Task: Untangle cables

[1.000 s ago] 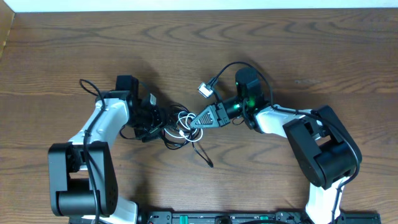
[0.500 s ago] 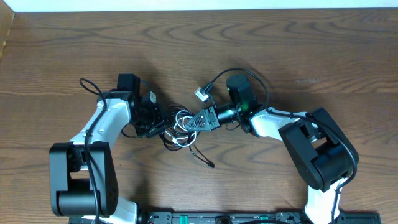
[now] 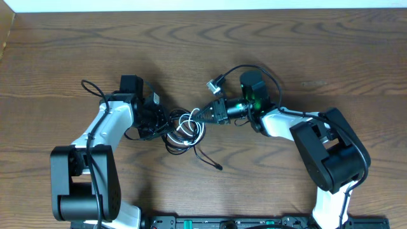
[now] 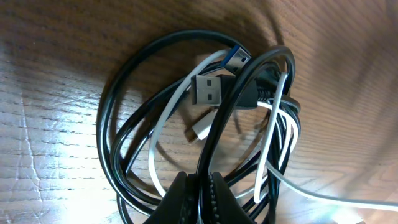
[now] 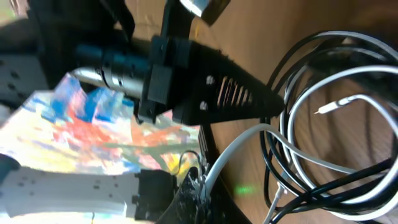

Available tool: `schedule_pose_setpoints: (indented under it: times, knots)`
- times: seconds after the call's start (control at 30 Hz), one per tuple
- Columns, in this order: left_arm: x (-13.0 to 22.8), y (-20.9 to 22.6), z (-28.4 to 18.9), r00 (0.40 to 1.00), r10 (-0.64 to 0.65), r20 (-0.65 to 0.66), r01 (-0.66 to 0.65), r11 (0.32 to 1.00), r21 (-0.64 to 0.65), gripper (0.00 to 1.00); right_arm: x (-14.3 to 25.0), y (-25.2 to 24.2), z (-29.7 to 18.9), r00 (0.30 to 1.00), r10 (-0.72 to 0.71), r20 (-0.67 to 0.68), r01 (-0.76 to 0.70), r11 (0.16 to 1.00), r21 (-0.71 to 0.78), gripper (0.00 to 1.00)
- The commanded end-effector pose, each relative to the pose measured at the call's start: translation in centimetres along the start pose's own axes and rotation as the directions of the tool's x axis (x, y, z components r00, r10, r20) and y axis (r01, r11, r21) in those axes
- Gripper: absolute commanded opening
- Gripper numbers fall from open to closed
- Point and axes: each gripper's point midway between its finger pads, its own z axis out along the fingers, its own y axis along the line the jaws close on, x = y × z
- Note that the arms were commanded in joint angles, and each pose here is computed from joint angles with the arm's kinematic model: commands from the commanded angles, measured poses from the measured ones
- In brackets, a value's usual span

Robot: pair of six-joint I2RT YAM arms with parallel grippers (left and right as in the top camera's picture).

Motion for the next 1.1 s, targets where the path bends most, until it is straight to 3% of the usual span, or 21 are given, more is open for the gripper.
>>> schedule_pose_setpoints:
  times: [0.0,0.5,0.57,0.6,0.67,1.07]
  knots:
    - [0.1,0.2,-0.3,1.0,0.017,0.013,-0.016,1.0,-0.011,0.08,-0.9,1.0,-0.6,0.998,0.043,0.034,-0.043,0.999,-0.01,0.01]
    - [0.2,0.2,-0.2,0.999,0.032,0.01,-0.031,0.999,-0.012,0.08,-1.8,5.8,-0.9,0.998,0.056,0.031,-0.051,0.989,-0.138,0.01]
    - [0.2,0.2,-0.2,0.999,0.031,0.009,-0.031,0.999,-0.013,0.1,-1.5,5.8,-0.8,0.999,0.037,0.021,-0.033,0.99,-0.139,0.01]
    - [0.2,0.2,-0.2,0.999,0.031,0.008,-0.031,0.999,-0.012,0.24,-1.4,5.8,-0.7,1.0,0.02,0.016,-0.018,0.99,-0.139,0.01]
    - [0.3,0.2,-0.2,1.0,0.03,0.006,-0.03,0.999,-0.013,0.29,-1.2,5.9,-0.6,1.0,-0.025,0.012,0.026,0.99,-0.14,0.01]
    - [0.4,0.3,-0.2,0.998,0.056,-0.002,-0.056,0.998,-0.016,0.3,-2.4,3.7,-1.1,0.989,-0.117,0.09,0.123,0.99,-0.067,0.01]
